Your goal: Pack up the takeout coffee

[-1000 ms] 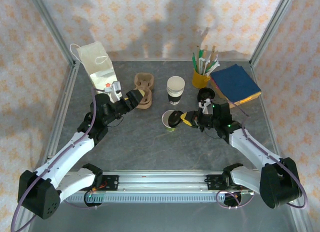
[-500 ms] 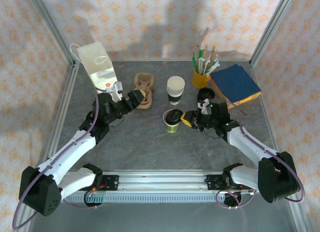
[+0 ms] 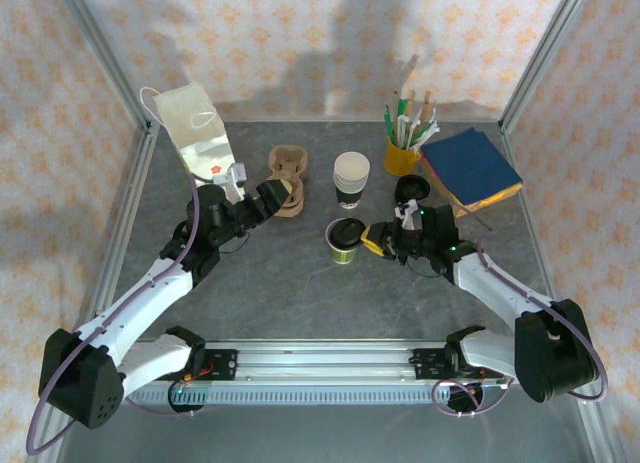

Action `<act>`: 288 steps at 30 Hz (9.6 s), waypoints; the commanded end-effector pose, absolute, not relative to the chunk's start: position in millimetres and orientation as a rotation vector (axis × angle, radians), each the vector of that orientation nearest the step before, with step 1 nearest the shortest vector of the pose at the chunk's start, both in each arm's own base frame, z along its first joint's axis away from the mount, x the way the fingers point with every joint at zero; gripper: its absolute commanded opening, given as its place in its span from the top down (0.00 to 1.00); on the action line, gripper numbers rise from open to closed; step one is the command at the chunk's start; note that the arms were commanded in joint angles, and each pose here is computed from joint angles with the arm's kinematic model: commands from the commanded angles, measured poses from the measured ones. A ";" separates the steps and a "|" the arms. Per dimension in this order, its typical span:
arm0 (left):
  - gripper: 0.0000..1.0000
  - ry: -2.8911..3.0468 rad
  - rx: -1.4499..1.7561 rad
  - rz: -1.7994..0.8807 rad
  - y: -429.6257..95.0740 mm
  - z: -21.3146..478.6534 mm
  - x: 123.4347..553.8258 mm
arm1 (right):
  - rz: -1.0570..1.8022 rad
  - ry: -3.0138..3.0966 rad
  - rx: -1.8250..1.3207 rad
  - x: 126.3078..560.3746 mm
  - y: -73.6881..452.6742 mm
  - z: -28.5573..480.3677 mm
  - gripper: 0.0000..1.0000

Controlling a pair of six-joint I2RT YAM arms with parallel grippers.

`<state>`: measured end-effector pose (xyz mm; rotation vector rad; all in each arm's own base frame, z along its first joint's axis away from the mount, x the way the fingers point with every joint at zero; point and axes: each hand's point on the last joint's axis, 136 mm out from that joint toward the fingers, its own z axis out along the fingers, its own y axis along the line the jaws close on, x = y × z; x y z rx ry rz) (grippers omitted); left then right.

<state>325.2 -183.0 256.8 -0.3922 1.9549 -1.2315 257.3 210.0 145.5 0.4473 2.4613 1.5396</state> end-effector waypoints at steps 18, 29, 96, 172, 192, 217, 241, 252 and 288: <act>0.22 1.961 -0.354 -1.256 -188.9 265.9 321.0 | 1.389 2.494 0.385 265.4 201.3 140.7 0.63; 0.21 1.984 -0.346 -1.233 -189.6 259.4 323.1 | 1.293 2.462 0.343 272.3 194.0 161.4 0.53; 0.21 2.029 -0.343 -1.222 -196.2 232.4 334.2 | 0.487 2.534 0.973 195.5 66.3 16.8 0.73; 0.92 2.208 -0.505 -1.841 -227.1 318.0 257.6 | 0.028 0.986 -1.107 256.6 273.6 365.1 0.33; 0.92 2.225 -0.617 -1.845 -226.2 300.8 263.3 | -0.068 0.749 -1.343 240.7 301.3 361.9 0.57; 0.93 2.244 -0.617 -1.835 -226.1 294.5 262.0 | -0.090 0.709 -1.489 242.2 321.8 345.1 0.66; 0.23 2.179 -0.478 -1.463 -197.1 331.6 279.0 | 0.040 0.993 -1.413 237.8 300.3 331.9 1.00; 0.14 1.863 -0.433 -0.969 -125.4 364.0 290.9 | 0.553 1.711 -0.739 258.1 271.6 347.9 1.00; 0.20 1.980 -0.316 -1.068 -175.0 263.7 303.6 | 1.612 2.408 0.332 260.0 227.4 184.8 1.00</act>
